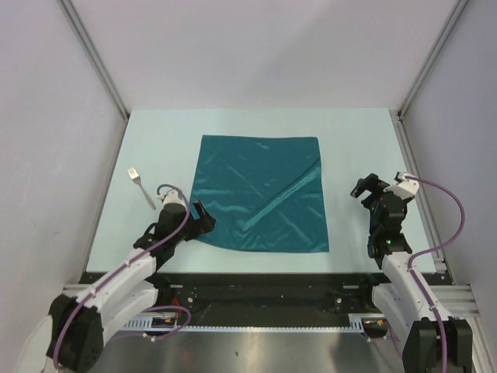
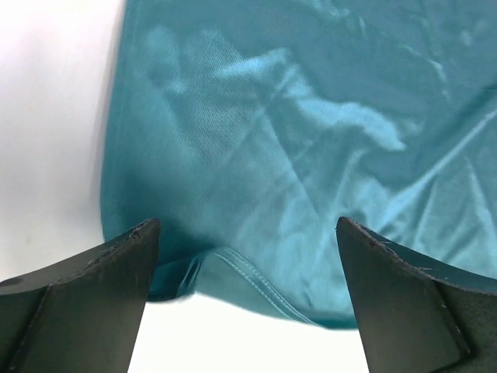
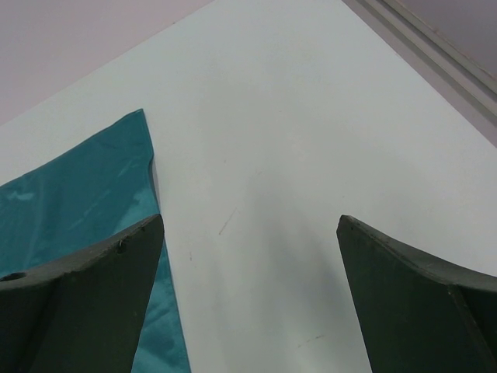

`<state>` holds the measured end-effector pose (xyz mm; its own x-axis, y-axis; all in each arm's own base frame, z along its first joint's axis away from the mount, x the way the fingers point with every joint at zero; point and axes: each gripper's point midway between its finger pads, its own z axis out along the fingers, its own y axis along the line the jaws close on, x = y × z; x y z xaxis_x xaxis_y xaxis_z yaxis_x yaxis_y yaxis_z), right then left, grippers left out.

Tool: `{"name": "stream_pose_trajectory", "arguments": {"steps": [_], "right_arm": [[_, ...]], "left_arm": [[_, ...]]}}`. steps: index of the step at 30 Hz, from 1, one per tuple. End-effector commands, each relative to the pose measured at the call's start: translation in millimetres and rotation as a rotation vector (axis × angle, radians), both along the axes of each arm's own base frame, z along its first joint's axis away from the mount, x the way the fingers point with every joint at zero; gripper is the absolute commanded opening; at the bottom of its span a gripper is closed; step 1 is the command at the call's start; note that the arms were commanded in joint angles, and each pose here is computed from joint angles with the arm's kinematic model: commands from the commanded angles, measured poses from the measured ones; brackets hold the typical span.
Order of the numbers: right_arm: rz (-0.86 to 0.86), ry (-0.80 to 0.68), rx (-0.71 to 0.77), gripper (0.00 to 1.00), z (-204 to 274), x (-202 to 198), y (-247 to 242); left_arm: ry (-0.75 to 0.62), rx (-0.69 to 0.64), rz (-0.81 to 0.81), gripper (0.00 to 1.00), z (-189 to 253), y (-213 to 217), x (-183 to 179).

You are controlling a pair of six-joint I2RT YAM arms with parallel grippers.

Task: Fold the napkin, place the utensils inside, and roll it up
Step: Fold the napkin

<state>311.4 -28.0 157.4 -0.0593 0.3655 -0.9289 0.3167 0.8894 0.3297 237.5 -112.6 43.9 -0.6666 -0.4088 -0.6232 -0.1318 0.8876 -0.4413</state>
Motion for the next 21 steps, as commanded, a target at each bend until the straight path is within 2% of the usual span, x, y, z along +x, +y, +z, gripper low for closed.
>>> {"name": "stream_pose_trajectory", "arguments": {"steps": [1,9,12,14,16,17,19,20,21], "right_arm": [[-0.031,-0.039,0.012,1.00,19.6,5.8,-4.1],[0.012,0.030,0.025,1.00,10.1,9.4,4.2],[0.099,0.068,0.084,1.00,6.3,9.8,25.4],[0.193,0.097,0.126,0.96,4.6,7.6,51.3],[0.232,0.202,0.162,0.93,-9.8,-4.4,68.8],[0.250,0.216,0.171,0.93,-3.4,-6.3,76.9],[0.284,0.334,0.152,0.90,-16.8,-25.4,97.2],[0.273,0.370,0.156,0.90,-19.1,-31.6,101.2],[0.271,0.454,0.118,0.90,-24.3,-45.0,106.2]], "left_arm": [[0.023,-0.042,0.061,1.00,1.0,8.3,-19.7],[-0.021,-0.040,0.076,1.00,38.2,18.8,-32.9],[-0.052,-0.041,0.073,1.00,61.2,20.8,-33.7],[-0.089,-0.060,0.060,1.00,82.9,18.2,-31.7],[-0.128,-0.028,0.034,1.00,100.8,19.9,-27.7],[-0.180,-0.025,0.021,1.00,126.1,18.8,-20.9],[-0.196,0.051,-0.065,1.00,140.4,14.3,-9.3],[-0.245,0.061,-0.083,1.00,169.2,13.3,0.5],[-0.235,0.090,-0.106,1.00,174.2,12.2,8.3]]}}
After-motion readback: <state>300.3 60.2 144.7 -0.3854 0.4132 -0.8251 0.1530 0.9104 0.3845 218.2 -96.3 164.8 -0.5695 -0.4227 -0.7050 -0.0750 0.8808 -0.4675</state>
